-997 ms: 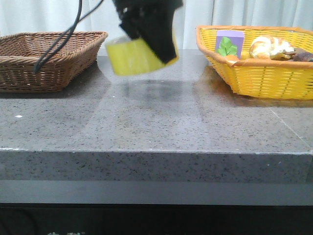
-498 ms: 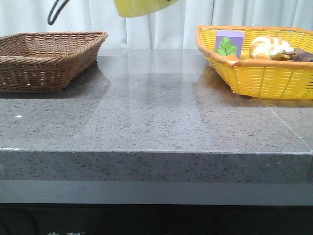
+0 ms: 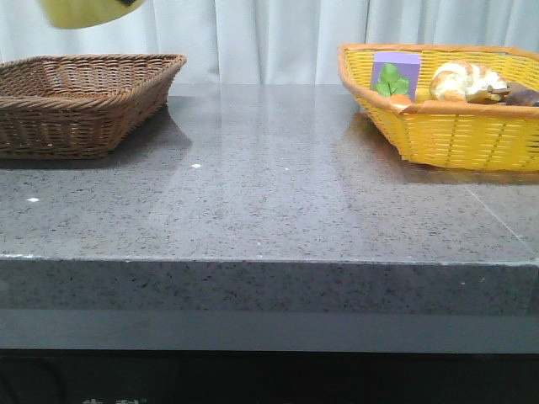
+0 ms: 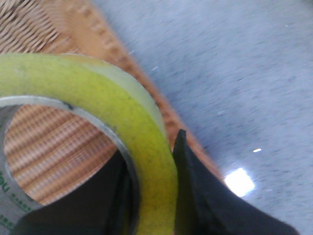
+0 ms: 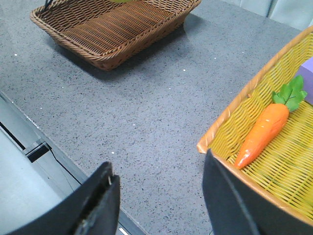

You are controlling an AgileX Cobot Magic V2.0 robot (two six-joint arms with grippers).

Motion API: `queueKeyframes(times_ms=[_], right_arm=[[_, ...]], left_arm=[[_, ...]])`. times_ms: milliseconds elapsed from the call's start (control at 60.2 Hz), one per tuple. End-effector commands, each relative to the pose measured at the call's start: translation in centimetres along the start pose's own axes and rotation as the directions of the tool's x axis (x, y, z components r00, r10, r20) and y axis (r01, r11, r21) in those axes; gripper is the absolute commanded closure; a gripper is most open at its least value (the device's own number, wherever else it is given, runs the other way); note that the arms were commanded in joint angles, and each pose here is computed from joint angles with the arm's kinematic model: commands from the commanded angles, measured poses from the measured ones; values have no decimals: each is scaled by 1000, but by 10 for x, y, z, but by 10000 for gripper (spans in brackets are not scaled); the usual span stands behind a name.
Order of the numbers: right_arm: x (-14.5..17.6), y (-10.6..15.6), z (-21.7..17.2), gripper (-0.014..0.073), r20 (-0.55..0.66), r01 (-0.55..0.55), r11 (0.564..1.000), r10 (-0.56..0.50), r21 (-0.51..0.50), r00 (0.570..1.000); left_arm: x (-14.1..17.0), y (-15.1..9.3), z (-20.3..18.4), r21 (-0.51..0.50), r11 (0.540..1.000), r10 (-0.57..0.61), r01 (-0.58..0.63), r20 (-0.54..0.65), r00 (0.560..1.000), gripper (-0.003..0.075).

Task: Transfer tape with both arms
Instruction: 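Lift the tape roll with the left gripper and drop it into the brown basket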

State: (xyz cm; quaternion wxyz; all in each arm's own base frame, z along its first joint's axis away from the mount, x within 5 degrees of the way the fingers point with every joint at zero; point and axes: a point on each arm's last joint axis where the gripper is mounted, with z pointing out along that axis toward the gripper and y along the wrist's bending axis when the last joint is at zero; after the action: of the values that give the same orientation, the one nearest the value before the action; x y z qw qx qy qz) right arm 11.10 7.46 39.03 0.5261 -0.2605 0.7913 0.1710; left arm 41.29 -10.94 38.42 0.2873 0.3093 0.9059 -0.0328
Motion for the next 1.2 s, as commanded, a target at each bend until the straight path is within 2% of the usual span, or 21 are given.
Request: queueKeyframes(times_ms=[0,183,316,515,598,797,1030,1179], right_arm=[[-14,-2,-6,182,103,3,1000,-5,18,995],[-14,-2,-6,182,103,3,1000,-5,18,995],[-14,-2,-6,182,103,3,1000,-5,18,995],[-14,-2,-6,182,103,3,1000,-5,18,995],[-14,-2,-6,182,103,3,1000,-5,18,995],[-14,-2,-6,182,103,3,1000,-5,18,995],[-14,-2,-6,182,103,3,1000,-5,18,995],[-14,-2,-6,182,103,3,1000,-5,18,995]], left_arm=[[1,9,-15,-20,999,-33,34,52,998,660],[10,21,27,3,998,-62,62,-34,997,659],[11,23,44,9,997,-80,81,-53,995,640],[11,24,47,8,996,-90,90,-52,995,374],[12,23,45,11,996,-93,94,-61,994,352],[10,20,21,1,993,-122,122,-34,992,352],[6,12,-42,-31,982,-182,186,88,979,352],[6,-1,-91,13,968,-248,251,197,948,352]])
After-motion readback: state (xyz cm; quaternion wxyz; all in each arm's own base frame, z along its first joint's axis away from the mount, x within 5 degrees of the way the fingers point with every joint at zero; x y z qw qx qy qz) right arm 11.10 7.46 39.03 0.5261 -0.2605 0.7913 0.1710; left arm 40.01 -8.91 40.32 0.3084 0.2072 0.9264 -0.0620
